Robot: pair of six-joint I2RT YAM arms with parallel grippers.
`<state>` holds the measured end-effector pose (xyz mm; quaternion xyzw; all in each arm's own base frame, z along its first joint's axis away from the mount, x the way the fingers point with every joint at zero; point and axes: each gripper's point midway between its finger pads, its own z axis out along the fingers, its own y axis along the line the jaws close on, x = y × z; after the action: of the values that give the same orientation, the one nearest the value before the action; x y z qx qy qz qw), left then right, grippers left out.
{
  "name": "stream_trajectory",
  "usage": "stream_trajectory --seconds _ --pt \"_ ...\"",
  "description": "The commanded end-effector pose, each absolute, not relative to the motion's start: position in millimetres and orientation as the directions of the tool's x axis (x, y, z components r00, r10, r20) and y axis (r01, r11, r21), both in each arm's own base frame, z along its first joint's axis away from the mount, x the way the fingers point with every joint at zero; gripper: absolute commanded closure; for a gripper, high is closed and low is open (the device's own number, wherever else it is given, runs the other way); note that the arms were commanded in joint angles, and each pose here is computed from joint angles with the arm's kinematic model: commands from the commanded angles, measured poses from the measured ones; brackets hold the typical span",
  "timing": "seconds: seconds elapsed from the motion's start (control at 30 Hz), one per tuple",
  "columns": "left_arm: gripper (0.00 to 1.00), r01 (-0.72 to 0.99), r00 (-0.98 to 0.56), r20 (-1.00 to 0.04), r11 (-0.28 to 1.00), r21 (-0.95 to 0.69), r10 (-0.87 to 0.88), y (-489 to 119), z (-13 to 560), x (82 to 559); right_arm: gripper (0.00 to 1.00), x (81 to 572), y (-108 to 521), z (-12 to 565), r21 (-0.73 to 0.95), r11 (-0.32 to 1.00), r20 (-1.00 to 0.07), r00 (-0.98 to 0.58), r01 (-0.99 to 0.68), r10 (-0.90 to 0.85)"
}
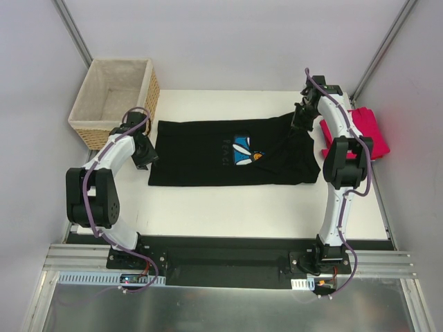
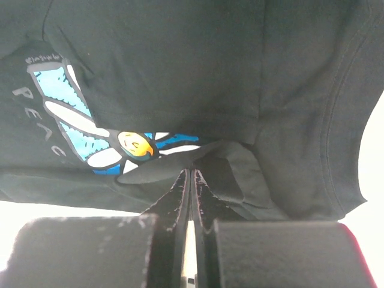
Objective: Fold and stack the t-shirts
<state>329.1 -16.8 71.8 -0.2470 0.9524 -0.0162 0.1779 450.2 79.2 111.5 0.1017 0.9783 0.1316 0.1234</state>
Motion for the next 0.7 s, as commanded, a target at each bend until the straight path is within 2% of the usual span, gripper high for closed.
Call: stream_trajectory --seconds 0.0,0.3,0.43,0.5,0.53,0.67 --pt "0.65 -0.489 -0.774 -0.37 0.856 -0.168 -0.515 -14 86 330 0.99 471 88 117 0.326 0.932 -0.26 -0.933 0.156 0.247" --pt "0.64 -0.454 -0.792 -0.354 0.867 -0.205 -0.498 -23 83 317 0.99 487 89 107 0.342 0.924 -0.269 -0.924 0.171 0.271" --pt "0.64 -0.446 -0.797 -0.34 0.866 -0.226 -0.499 -28 84 316 0.76 496 110 105 0.447 0.885 -0.262 -0.927 0.131 0.27" --pt "0.64 -0.44 -0.799 -0.34 0.867 -0.234 -0.497 -31 85 316 0.71 504 119 117 0.503 0.86 -0.316 -0.908 0.087 0.276" --pt "0.64 -0.438 -0.801 -0.337 0.868 -0.234 -0.494 -32 85 315 0.66 507 122 127 0.516 0.854 -0.348 -0.893 0.072 0.286" --pt "0.64 -0.427 -0.8 -0.343 0.868 -0.252 -0.493 -38 89 314 0.58 531 106 181 0.46 0.888 -0.569 -0.765 0.008 0.302"
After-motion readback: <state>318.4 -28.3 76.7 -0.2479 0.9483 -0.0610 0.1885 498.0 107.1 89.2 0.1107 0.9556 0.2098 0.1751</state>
